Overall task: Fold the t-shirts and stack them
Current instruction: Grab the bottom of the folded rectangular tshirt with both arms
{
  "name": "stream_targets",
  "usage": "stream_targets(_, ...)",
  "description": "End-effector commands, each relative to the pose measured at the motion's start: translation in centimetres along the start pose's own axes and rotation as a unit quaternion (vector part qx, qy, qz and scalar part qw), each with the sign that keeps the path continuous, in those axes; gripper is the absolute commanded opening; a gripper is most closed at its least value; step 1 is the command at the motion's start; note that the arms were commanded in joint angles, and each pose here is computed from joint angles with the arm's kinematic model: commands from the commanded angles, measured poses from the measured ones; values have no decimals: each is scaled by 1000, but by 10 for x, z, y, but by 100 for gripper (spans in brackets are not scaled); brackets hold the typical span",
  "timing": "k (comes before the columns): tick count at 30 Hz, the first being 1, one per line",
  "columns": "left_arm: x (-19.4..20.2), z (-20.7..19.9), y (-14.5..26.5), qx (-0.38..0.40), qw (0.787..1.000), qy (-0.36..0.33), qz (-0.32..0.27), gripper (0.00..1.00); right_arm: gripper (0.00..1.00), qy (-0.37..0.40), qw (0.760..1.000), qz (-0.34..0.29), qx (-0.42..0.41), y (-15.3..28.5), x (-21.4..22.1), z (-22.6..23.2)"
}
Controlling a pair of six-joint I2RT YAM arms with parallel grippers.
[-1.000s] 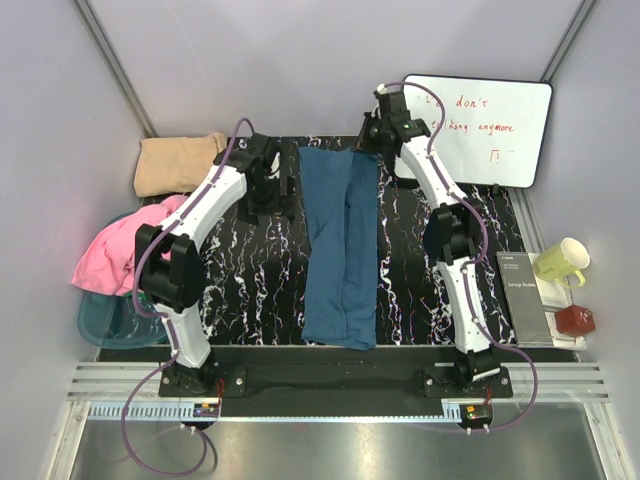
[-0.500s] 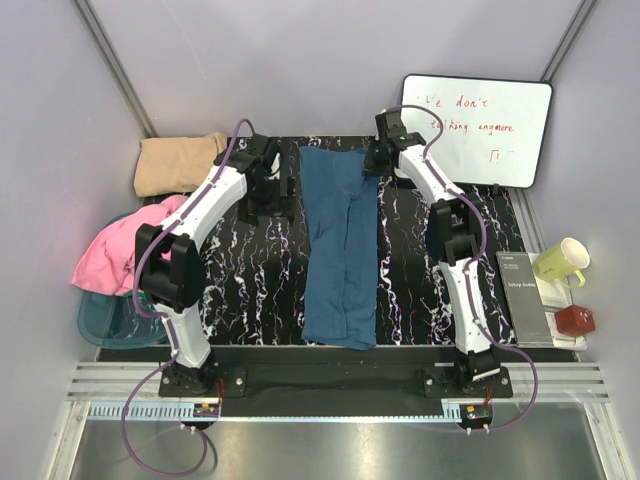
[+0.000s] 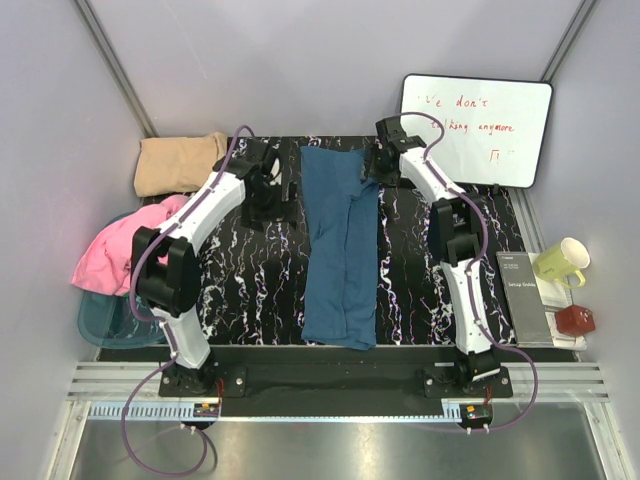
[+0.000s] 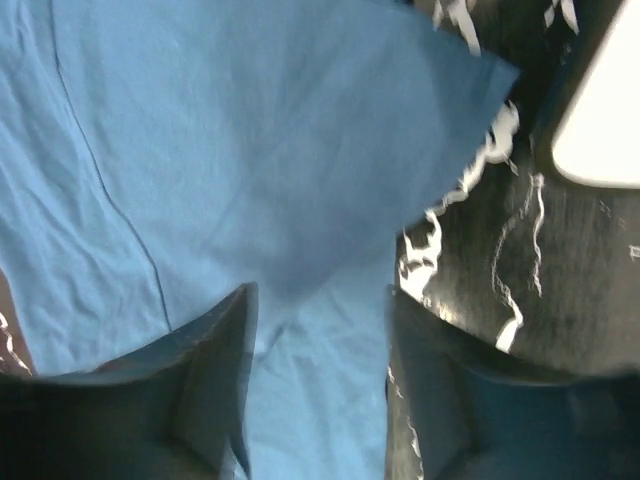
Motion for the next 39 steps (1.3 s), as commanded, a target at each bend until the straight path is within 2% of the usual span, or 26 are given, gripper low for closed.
stream_targets(1,20,-11,8,64,998,-15,-14,99,85,21,998,-53,-32,84,-25,15)
stream_targets(3,28,-16,7,93,995,-16,-21,99,97,26,998,-50,-30,95,-19,11)
stream_targets(4,40,-18,1,101,995,-16,-6,99,100,32,996,-60,-52,117,-21,15)
stream_targets(10,79,-45,-8,147,988,-39,19,95,100,30,993,-29,-113,148,10,12)
stream_targets(14,101,-69,-13,166,984,-50,27,93,99,47,987,18,-154,141,39,24)
stream_targets(15,112,-76,-16,169,984,-47,39,93,98,63,983,43,-165,130,52,34)
stream_targets(17,123,-80,-19,174,983,-42,40,92,98,80,981,52,-171,125,58,51)
stream_targets(18,129,-84,-20,178,983,-32,43,91,97,87,981,68,-161,107,67,54)
stream_targets(19,131,-86,-21,184,982,-28,38,89,97,95,980,77,-160,99,75,62)
stream_targets(22,144,-88,-24,184,982,-13,46,73,94,94,976,106,-164,77,76,80)
stream_targets(24,154,-89,-25,178,982,-7,55,63,92,95,974,130,-158,54,84,83)
stream_targets(25,156,-89,-26,173,983,-6,53,57,91,99,973,122,-171,57,79,92)
stream_targets(26,161,-88,-29,170,984,-3,61,47,91,101,972,125,-174,54,80,97)
stream_targets(27,163,-89,-31,170,983,1,64,43,89,100,972,134,-167,41,85,96)
stream_targets(28,165,-88,-34,168,983,5,70,43,89,101,971,129,-176,45,79,104)
stream_targets(31,173,-87,-47,159,982,14,100,52,89,98,971,133,-174,35,79,109)
stream_targets(35,180,-87,-56,148,982,14,121,55,88,94,971,134,-177,27,79,111)
stream_targets(37,184,-87,-59,145,981,15,129,47,88,93,970,129,-182,27,78,114)
stream_targets(38,186,-86,-61,141,981,15,134,39,88,92,969,135,-184,22,80,113)
stream_targets(39,188,-86,-62,142,980,16,139,24,88,91,969,136,-186,20,80,114)
Point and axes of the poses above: each gripper's point midway between its finger pads, its own y axis back along the fingers, its own z axis along the line the jaws close on, x = y × z, the point moved 9 cm from there along y, back along the fingers, and after that the axes turned 11 degrees about -y, right-handed, at the moved point
